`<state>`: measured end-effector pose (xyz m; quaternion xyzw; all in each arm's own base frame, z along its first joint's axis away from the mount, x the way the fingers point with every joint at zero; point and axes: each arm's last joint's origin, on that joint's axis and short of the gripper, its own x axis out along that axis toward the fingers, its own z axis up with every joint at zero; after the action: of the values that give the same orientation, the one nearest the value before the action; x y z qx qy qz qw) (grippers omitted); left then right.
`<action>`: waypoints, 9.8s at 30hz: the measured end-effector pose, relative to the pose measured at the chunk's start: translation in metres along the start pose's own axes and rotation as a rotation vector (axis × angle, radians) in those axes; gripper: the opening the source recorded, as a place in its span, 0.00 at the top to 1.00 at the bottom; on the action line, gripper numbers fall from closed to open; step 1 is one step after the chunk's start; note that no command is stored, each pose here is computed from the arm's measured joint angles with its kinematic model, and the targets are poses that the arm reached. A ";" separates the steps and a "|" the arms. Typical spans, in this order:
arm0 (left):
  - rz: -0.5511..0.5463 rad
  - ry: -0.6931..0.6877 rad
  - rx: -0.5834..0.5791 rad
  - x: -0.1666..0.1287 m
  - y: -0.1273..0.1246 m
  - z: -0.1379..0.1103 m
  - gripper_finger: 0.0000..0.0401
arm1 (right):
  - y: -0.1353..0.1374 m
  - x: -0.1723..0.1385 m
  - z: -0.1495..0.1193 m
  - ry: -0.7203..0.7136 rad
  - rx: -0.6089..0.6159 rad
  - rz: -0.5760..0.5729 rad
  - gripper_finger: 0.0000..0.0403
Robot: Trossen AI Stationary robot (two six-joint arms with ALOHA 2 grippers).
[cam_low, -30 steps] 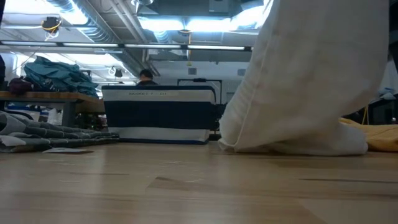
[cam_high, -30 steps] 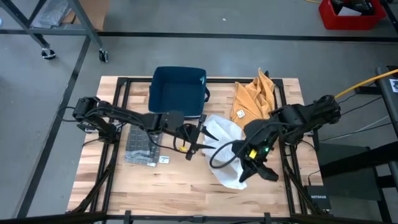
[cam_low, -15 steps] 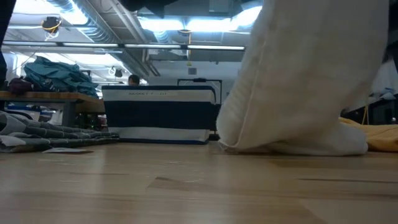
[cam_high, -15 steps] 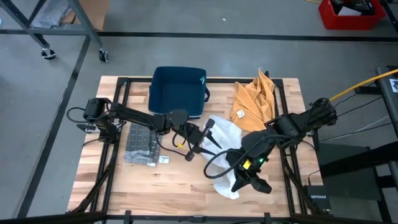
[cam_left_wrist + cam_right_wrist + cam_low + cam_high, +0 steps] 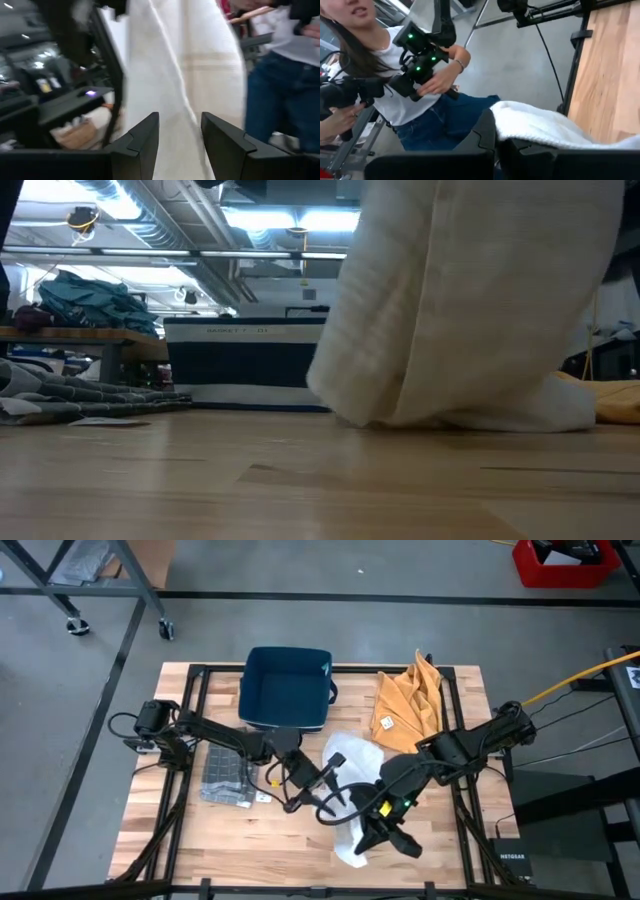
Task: Fold towel
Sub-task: Fold the white patterned towel
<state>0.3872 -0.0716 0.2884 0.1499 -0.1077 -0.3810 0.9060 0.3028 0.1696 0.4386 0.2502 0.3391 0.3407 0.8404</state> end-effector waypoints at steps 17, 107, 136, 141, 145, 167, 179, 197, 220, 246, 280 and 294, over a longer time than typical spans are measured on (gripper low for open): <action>-0.004 0.366 -0.383 0.000 -0.022 -0.033 0.66 | -0.002 0.000 0.003 -0.037 0.001 -0.033 0.99; 1.188 0.014 0.016 -0.159 0.009 0.317 1.00 | 0.079 -0.227 0.031 -0.749 -0.524 -0.617 0.99; 0.969 0.099 -0.235 -0.142 -0.012 0.324 1.00 | 0.067 -0.238 0.013 -0.544 -0.255 -0.313 0.99; 0.856 0.118 -0.307 -0.124 -0.027 0.321 1.00 | 0.059 -0.204 0.010 -0.368 -0.194 -0.292 0.99; 0.798 0.078 -0.340 -0.116 -0.036 0.325 1.00 | 0.069 -0.192 0.007 -0.323 -0.223 -0.229 0.99; 1.148 0.016 -0.057 -0.127 -0.026 0.350 1.00 | 0.096 -0.217 -0.008 -0.548 -0.418 -0.557 0.99; 1.309 0.022 0.018 -0.142 -0.001 0.347 1.00 | 0.098 -0.260 -0.001 -0.755 -0.571 -0.730 0.99; 1.384 -0.090 0.093 -0.170 0.011 0.372 1.00 | 0.090 -0.288 0.013 -0.908 -0.663 -0.909 0.99; 1.206 -0.078 -0.129 -0.158 0.002 0.362 1.00 | 0.092 -0.289 0.004 -0.876 -0.585 -0.700 0.99; 1.166 -0.213 -0.118 -0.152 -0.007 0.377 1.00 | 0.099 -0.293 0.007 -0.971 -0.541 -0.583 0.99; 1.182 -0.132 -0.162 -0.165 -0.005 0.380 1.00 | 0.099 -0.300 0.005 -1.000 -0.564 -0.725 0.99; 0.883 -0.086 -0.486 -0.137 -0.034 0.366 1.00 | 0.085 -0.266 0.008 -0.736 -0.224 -0.269 0.99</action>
<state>0.1574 -0.0643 0.6065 -0.1409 -0.1063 0.0185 0.9841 0.1316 0.0249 0.6056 0.2161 0.0060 0.1503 0.9647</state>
